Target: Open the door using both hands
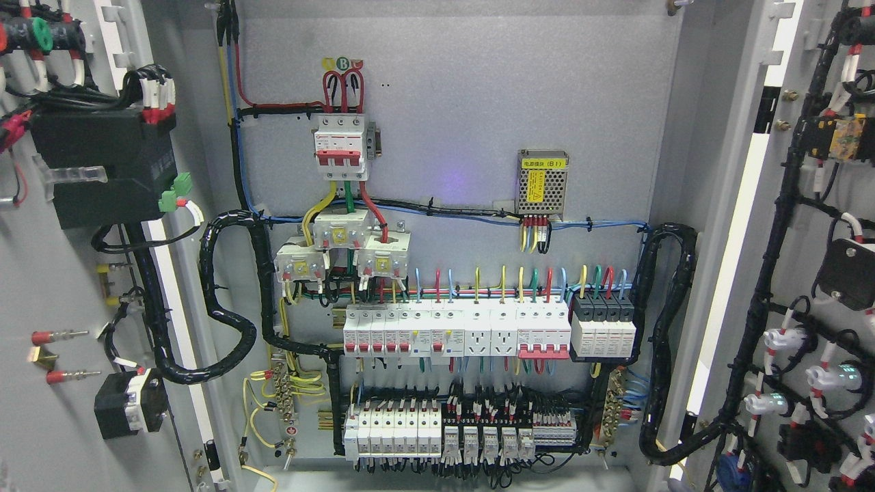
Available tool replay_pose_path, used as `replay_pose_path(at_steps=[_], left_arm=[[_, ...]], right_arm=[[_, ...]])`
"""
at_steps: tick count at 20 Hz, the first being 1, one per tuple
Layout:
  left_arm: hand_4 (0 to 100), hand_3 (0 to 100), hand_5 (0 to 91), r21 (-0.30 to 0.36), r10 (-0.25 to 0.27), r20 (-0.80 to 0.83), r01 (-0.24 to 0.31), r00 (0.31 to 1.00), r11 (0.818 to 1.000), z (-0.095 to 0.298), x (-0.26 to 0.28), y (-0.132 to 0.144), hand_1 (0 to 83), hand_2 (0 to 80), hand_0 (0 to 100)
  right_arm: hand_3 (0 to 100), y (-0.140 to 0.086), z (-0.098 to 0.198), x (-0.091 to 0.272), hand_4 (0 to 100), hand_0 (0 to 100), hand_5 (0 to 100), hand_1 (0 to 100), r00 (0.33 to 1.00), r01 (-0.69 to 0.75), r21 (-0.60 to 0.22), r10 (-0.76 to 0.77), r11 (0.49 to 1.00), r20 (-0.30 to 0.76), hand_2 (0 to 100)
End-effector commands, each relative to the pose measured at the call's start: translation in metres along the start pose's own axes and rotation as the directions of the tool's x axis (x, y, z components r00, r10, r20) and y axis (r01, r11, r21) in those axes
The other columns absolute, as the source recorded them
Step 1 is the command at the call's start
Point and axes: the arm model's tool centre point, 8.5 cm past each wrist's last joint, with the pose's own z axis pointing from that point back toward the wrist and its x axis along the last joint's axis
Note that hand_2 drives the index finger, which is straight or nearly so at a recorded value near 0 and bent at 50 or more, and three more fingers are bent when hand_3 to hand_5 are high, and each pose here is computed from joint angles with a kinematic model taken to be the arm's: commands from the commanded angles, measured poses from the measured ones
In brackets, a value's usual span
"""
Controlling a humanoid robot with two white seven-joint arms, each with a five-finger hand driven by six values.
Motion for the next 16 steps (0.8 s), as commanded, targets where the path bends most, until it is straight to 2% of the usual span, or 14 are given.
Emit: replay_pose_path(at_steps=[1,8,12,16], left_arm=[[0,0,0.0,0.113,-0.239,0.541,0.212,0.806,0.971,-0.006,0.067,0.014,38.9,0.0,12],[0,0,0.0,0.171,-0.37,0.535,0.331,0.76,0.928,0.003,0.076,0.041,38.9,0.0,12],[0,0,0.0,0.212,-0.419,0.516,0.363,0.747,0.907,0.009,0.081,0.057,38.9,0.0,12],[0,0,0.0,0.235,-0.446,0.503,0.379,0.74,0.895,0.014,0.084,0.068,38.9,0.0,12]], right_arm=[[0,-0.024,0.006,0.021,0,12,0,39,0.994,-0.102,-0.03,0.102,0.994,0.03,0],[0,-0.036,0.009,0.03,0,12,0,39,0.988,-0.15,-0.045,0.152,0.988,0.029,0],[0,-0.043,0.009,0.032,0,12,0,39,0.985,-0.17,-0.046,0.171,0.984,0.022,0],[0,-0.051,0.012,0.034,0,12,0,39,0.983,-0.184,-0.059,0.185,0.981,0.011,0]])
